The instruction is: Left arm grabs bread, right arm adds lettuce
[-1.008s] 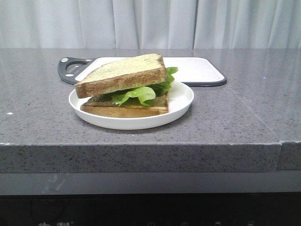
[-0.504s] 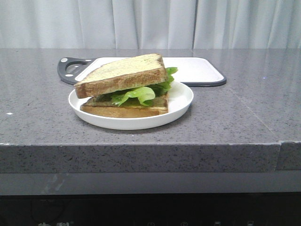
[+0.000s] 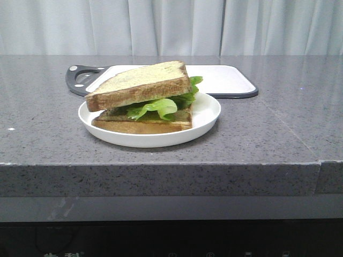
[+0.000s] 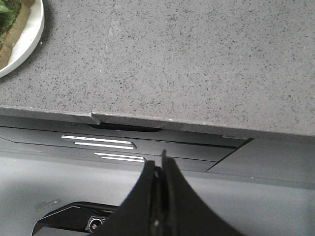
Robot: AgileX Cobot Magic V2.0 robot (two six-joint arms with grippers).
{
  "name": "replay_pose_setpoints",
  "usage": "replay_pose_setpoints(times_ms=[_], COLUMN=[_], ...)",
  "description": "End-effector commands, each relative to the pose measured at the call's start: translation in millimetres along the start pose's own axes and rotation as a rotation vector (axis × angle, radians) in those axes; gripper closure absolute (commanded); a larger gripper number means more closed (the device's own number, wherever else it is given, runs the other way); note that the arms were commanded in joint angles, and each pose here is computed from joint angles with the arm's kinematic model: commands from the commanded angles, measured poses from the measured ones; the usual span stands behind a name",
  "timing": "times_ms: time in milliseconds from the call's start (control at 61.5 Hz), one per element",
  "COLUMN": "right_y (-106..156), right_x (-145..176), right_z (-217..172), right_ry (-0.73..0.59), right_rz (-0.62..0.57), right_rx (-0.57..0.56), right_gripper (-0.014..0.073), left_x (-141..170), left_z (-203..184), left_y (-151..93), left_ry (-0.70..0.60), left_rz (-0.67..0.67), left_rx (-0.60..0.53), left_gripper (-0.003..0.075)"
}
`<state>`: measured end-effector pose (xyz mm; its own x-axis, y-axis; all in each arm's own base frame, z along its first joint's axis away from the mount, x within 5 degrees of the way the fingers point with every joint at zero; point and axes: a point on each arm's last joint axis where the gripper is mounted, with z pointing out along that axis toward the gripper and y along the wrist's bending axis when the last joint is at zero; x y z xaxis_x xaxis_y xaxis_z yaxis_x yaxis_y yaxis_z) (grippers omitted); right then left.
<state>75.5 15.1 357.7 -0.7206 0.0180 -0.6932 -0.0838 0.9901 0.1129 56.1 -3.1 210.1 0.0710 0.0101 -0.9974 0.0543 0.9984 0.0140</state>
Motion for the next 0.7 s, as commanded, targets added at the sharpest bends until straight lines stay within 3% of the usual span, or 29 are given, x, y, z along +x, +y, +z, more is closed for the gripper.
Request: replay_pose_setpoints(times_ms=[0,179,390,683], right_y=[0.5,-2.5,-11.1,-22.1], right_x=[-8.1,-6.7,22.7,86.7], right_z=[-4.5,-3.1,17.7,65.7], right_ry=[-0.068,-0.124,-0.496,-0.754], right_rz=[0.001,-0.02,-0.031,-0.016], right_rx=[-0.002,0.02,0.029,0.032], right_gripper=[0.0713,0.0713,0.0713,0.0713], left_x=[-7.1,-7.1,-7.1,-7.1], left_z=[-1.7,-1.7,-1.7,-1.7], left_y=[0.7,0.7,0.7,0.7], left_ry=[-0.097,-0.097,-0.097,-0.097], left_rz=[-0.009,-0.009,-0.009,-0.009], left_rx=[-0.009,-0.009,-0.009,-0.009], left_gripper=[0.0741,0.0741,0.0741,0.0741])
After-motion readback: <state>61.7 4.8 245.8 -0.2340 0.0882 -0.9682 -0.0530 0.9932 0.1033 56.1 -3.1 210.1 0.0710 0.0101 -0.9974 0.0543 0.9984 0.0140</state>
